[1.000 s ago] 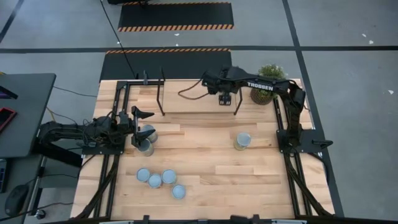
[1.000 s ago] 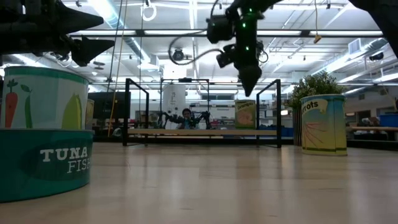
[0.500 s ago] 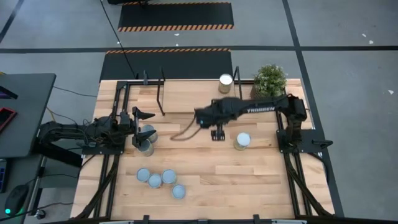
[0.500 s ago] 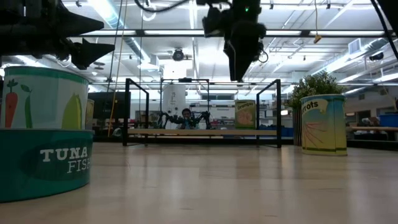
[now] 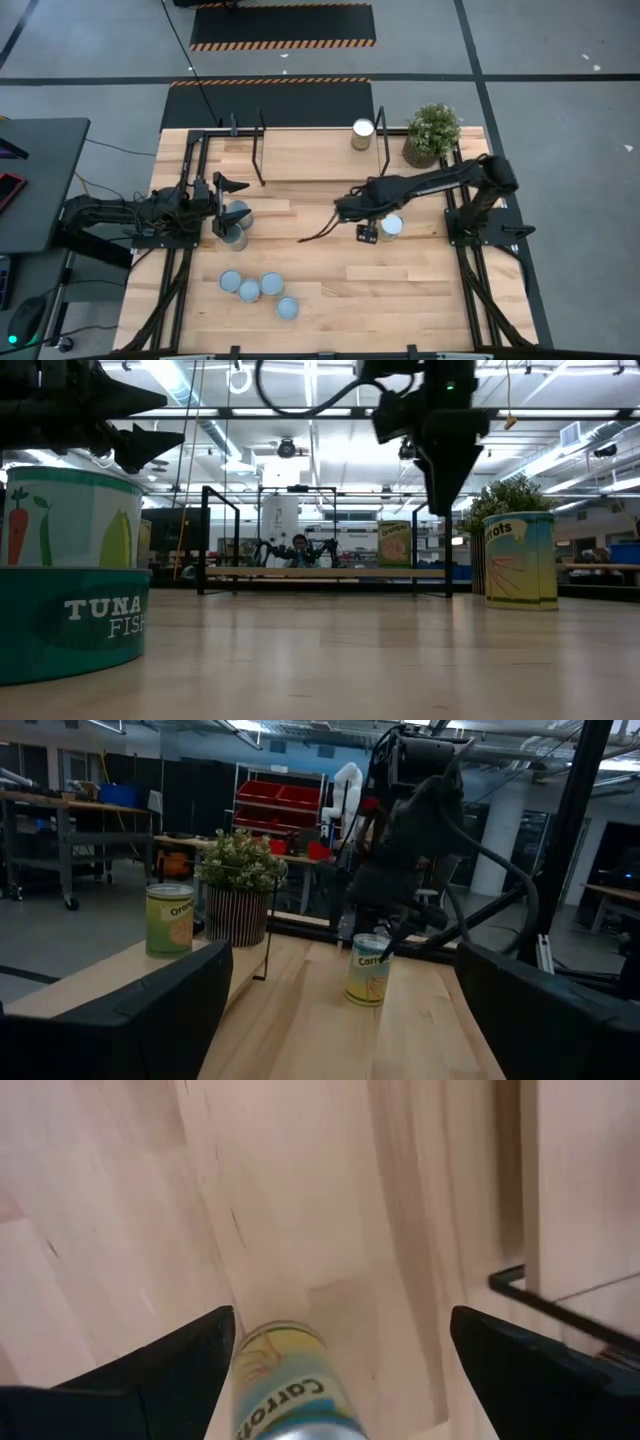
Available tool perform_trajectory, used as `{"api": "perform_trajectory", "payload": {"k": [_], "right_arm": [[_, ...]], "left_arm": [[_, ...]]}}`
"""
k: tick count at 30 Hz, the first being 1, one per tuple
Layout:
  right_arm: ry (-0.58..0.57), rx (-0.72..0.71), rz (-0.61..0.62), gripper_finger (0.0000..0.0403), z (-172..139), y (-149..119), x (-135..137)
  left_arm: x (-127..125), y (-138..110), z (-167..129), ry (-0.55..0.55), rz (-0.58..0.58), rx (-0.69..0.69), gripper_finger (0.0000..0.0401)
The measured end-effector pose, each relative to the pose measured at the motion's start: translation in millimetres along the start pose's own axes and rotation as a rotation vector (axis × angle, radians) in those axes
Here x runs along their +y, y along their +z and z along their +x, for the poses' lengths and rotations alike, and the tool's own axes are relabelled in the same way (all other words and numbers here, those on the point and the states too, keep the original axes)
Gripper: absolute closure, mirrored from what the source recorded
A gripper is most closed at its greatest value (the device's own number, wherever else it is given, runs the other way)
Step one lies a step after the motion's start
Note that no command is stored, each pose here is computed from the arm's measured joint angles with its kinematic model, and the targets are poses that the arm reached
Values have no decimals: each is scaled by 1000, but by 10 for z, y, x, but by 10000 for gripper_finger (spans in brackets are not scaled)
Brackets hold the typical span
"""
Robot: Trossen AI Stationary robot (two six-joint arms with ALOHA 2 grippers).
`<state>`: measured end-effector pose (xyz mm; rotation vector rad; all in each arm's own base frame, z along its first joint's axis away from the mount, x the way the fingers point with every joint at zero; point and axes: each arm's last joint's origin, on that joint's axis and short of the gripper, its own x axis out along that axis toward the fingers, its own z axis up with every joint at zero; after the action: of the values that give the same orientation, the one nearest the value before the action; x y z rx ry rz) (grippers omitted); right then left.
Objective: Pick and place cans onto a shelf
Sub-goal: Put the canned carrots on the shelf
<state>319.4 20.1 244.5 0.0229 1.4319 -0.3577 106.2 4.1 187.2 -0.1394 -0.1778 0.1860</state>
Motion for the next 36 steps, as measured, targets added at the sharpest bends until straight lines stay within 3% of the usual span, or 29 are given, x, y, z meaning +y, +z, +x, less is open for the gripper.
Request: {"api": "perform_trajectory", "payload": {"k": [7,15,23,30,36], "right_arm": [[2,-35,-43,25,-35,-335,120],[-107,16,-140,25,132,-381,334],[-163,79,-2,25,274,-274,66],[-284,193,110,25,336,-297,-243],[-258,173,134,25,261,-213,-342]], "left_arm": [[-1,4,0,0,-1,-4,14],[-2,17,0,-2,-4,-17,14],[-2,16,0,-1,-3,-16,14],[-2,16,0,-2,-2,-16,14],[-2,16,0,-1,-3,-16,14]]}}
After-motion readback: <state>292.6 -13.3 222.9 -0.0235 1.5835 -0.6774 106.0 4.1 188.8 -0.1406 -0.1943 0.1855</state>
